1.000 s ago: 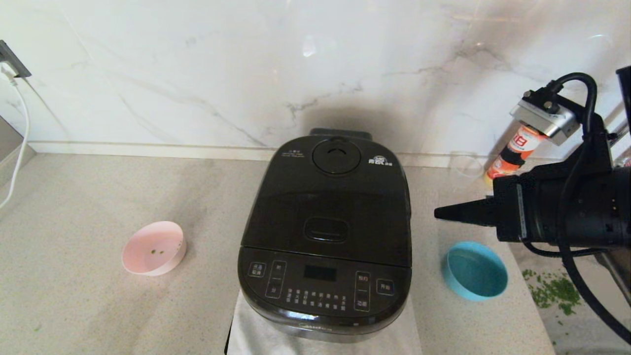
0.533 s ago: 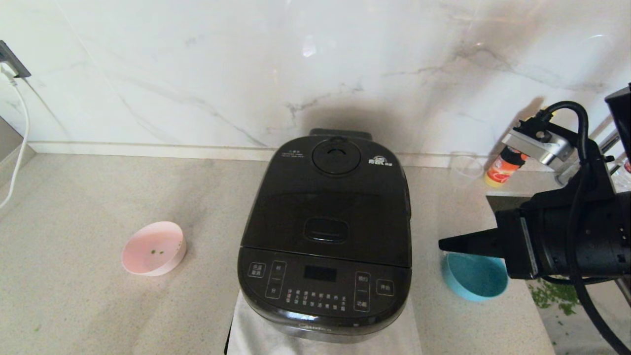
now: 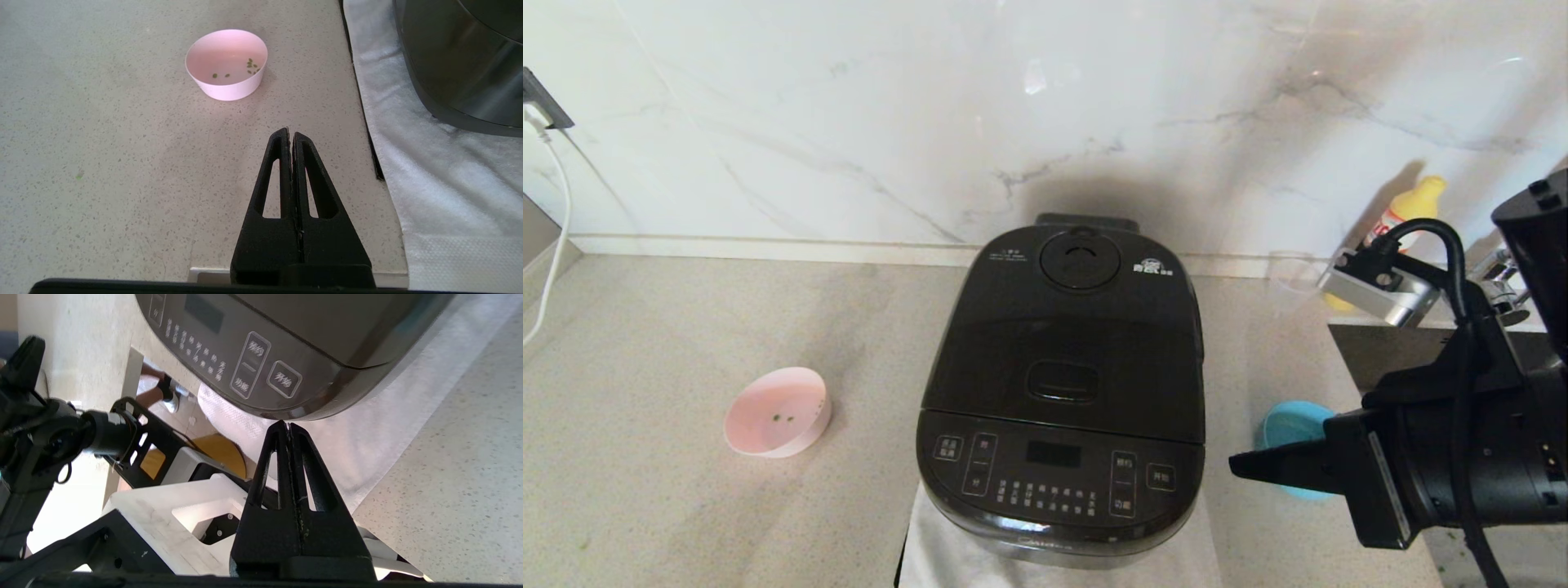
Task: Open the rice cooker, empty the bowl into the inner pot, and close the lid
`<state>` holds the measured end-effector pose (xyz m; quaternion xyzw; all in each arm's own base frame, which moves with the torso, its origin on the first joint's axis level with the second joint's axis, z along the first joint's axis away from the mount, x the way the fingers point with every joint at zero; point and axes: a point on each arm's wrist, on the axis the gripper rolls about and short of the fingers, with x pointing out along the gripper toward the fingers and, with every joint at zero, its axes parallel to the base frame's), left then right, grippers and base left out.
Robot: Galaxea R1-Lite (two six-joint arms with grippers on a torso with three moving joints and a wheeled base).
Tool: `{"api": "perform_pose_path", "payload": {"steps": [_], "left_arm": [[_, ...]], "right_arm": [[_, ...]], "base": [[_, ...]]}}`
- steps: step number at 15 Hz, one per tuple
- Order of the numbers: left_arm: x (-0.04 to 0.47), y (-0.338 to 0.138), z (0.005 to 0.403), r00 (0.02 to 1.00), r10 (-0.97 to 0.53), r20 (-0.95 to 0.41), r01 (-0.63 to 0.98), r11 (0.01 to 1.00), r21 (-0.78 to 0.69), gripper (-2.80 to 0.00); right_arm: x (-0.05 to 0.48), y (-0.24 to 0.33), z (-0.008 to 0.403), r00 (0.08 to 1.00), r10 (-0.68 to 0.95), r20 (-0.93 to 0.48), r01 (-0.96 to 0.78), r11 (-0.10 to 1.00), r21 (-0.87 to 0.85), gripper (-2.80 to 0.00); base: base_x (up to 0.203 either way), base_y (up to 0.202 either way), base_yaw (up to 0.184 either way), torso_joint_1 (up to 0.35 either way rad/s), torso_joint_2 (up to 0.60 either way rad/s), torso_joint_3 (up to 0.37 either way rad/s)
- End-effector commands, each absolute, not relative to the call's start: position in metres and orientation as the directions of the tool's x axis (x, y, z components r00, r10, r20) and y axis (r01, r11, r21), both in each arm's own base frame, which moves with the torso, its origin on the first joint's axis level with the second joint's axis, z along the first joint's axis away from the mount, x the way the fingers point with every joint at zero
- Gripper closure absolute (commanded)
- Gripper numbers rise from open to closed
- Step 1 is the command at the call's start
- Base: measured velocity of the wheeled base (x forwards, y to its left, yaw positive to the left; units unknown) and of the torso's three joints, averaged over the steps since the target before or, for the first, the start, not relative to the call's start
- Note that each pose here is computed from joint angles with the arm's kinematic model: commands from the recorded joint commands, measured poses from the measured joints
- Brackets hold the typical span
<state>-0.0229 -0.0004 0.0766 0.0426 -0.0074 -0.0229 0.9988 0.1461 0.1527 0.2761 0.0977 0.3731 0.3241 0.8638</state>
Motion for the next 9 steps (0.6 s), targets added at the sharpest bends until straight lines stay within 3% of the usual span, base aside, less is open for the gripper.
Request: {"api": "perform_pose_path", "payload": {"steps": [1,9], "left_arm": [[-0.022,0.0,0.075,0.999,-0.046,0.006,0.045,0.995,0.086,0.0],[-0.022,0.0,0.075,0.999,-0.047,0.006,0.046,0.995,0.086,0.0]], "right_arm": [[0.146,0.159,0.272,0.491,0.634,-0.598,-0.495,0.768,0.408,0.0],[0.148,0.169,0.268,0.467,0.637,-0.613,-0.508,0.761,0.404,0.0]], "base": [[0.0,0.0,0.0,0.0,0.0,0.0],[0.0,0.0,0.0,0.0,0.0,0.0]]}}
